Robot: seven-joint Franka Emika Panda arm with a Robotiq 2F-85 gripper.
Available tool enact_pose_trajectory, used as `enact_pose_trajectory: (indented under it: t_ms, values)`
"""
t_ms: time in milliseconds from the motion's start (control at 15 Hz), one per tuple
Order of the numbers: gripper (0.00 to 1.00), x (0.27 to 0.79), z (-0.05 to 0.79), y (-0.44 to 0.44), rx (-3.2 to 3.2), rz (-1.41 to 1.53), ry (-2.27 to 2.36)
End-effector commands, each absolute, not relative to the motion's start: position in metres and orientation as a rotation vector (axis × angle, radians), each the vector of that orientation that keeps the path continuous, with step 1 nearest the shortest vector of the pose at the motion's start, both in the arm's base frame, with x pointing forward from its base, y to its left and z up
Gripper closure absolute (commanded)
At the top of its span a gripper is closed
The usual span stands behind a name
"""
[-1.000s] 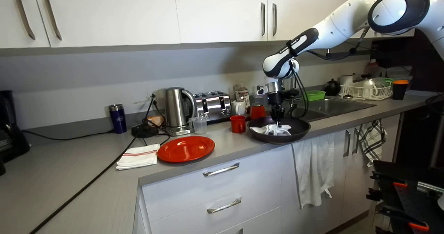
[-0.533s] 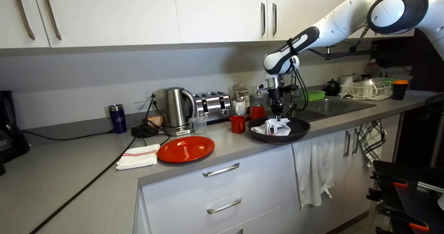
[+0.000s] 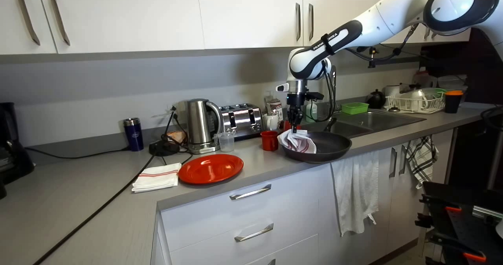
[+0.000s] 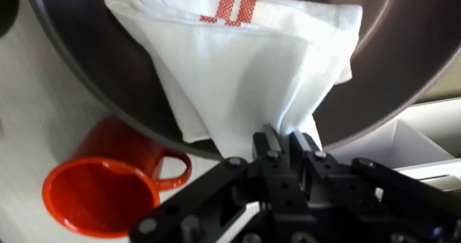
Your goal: Wipe the pan with a towel
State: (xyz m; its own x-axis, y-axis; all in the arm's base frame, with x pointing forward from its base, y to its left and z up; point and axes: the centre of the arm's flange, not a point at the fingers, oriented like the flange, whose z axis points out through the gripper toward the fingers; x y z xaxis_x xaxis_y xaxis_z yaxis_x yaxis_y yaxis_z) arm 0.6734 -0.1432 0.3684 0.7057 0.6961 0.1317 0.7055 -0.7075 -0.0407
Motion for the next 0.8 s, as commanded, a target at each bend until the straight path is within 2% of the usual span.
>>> enact_pose_trajectory:
  t_ms: [0, 467, 733]
  values:
    - [0.94, 0.662, 0.409, -0.110, -2.829, -0.300, -1.265]
    - [0.94, 0.659, 0.495, -0.064, -2.838, -0.558, -1.373]
    - [0.94, 0.666, 0.515, -0.043, -2.810, -0.686, -1.445]
